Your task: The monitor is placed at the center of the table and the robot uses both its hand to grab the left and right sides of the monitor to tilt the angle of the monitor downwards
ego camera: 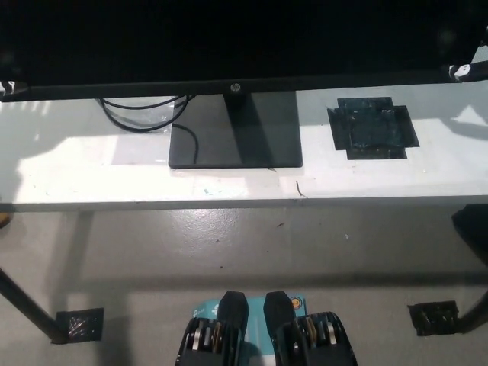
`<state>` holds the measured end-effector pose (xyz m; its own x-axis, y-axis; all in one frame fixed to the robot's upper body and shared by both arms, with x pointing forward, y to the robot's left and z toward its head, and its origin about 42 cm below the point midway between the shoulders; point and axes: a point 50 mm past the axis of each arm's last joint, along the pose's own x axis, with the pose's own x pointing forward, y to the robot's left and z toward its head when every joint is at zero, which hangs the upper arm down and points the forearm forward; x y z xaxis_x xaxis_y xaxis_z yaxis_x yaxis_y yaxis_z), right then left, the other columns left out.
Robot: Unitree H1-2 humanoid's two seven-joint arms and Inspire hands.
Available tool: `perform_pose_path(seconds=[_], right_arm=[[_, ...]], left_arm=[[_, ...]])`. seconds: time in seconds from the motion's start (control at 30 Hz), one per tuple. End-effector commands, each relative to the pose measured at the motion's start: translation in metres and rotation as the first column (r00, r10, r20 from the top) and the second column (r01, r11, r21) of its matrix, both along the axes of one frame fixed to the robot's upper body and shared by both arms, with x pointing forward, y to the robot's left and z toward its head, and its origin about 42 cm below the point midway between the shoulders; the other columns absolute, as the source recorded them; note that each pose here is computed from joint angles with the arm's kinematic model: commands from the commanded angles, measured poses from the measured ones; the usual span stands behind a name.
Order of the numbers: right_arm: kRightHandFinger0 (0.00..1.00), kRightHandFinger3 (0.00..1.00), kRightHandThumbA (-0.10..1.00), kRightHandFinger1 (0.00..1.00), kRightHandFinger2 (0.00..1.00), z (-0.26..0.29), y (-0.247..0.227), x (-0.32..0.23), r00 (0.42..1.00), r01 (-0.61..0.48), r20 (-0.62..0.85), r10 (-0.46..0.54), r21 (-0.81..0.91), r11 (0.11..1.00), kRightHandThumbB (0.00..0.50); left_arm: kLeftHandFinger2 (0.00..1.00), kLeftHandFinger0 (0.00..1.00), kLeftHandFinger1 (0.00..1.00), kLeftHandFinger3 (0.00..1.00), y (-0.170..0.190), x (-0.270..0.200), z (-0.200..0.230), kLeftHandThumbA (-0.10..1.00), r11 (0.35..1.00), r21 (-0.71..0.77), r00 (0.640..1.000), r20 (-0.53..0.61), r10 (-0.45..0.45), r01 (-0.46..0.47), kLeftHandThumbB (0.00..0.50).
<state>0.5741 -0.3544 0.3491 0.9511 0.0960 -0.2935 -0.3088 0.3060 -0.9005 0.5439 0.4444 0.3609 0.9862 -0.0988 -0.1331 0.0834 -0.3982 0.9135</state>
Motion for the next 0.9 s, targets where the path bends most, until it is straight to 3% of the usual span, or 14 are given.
perform_pose_path(seconds=[0.0,0.07,0.33,0.43,0.53,0.6,0.73,0.77,0.83,0.87], right_arm=[[1.0,1.0,0.69,1.0,1.0,0.121,0.115,0.021,0.571,0.146,0.628,0.529,-0.712,0.687,0.5],[1.0,1.0,0.72,1.0,1.0,0.125,0.118,0.021,0.561,0.182,0.617,0.552,-0.742,0.645,0.5],[1.0,1.0,0.71,1.0,1.0,0.133,0.127,0.022,0.537,0.221,0.603,0.591,-0.776,0.591,0.5],[1.0,1.0,0.71,1.0,1.0,0.132,0.127,0.022,0.536,0.23,0.601,0.593,-0.78,0.582,0.5],[1.0,1.0,0.69,1.0,1.0,0.131,0.126,0.022,0.531,0.238,0.6,0.599,-0.784,0.574,0.5],[1.0,1.0,0.76,1.0,1.0,0.123,0.116,0.022,0.544,0.263,0.588,0.598,-0.797,0.544,0.5],[1.0,1.0,0.77,1.0,1.0,0.122,0.116,0.022,0.542,0.265,0.588,0.601,-0.798,0.541,0.5],[1.0,1.0,0.72,1.0,1.0,0.116,0.103,0.019,0.515,0.227,0.65,0.558,-0.732,0.643,0.5],[1.0,1.0,0.64,1.0,1.0,0.113,0.097,0.016,0.523,0.097,0.709,0.474,-0.601,0.793,0.5],[1.0,1.0,0.64,1.0,1.0,0.113,0.097,0.016,0.522,0.097,0.709,0.474,-0.601,0.793,0.5]], left_arm=[[1.0,1.0,1.0,1.0,-0.07,0.027,0.132,0.84,0.888,0.454,0.849,0.443,-0.288,0.065,0.499],[1.0,1.0,1.0,1.0,-0.072,0.028,0.134,0.9,0.879,0.474,0.848,0.446,-0.286,0.047,0.5],[1.0,1.0,1.0,1.0,-0.08,0.03,0.139,0.91,0.854,0.52,0.821,0.479,-0.31,0.019,0.495],[1.0,1.0,1.0,1.0,-0.081,0.032,0.138,0.96,0.858,0.513,0.828,0.482,-0.286,-0.002,0.489],[1.0,1.0,1.0,1.0,-0.08,0.032,0.139,0.92,0.86,0.51,0.826,0.484,-0.289,0.002,0.487],[1.0,1.0,1.0,1.0,-0.074,0.032,0.133,0.96,0.863,0.504,0.837,0.485,-0.251,-0.034,0.487],[1.0,1.0,1.0,1.0,-0.074,0.032,0.133,0.96,0.862,0.506,0.838,0.486,-0.25,-0.036,0.491],[1.0,1.0,1.0,1.0,-0.065,0.03,0.126,0.92,0.879,0.475,0.846,0.485,-0.22,-0.044,0.494],[1.0,1.0,1.0,1.0,-0.057,0.026,0.121,0.89,0.913,0.406,0.839,0.503,-0.206,-0.02,0.5],[1.0,1.0,1.0,1.0,-0.057,0.026,0.121,0.89,0.913,0.407,0.839,0.503,-0.206,-0.02,0.5]])
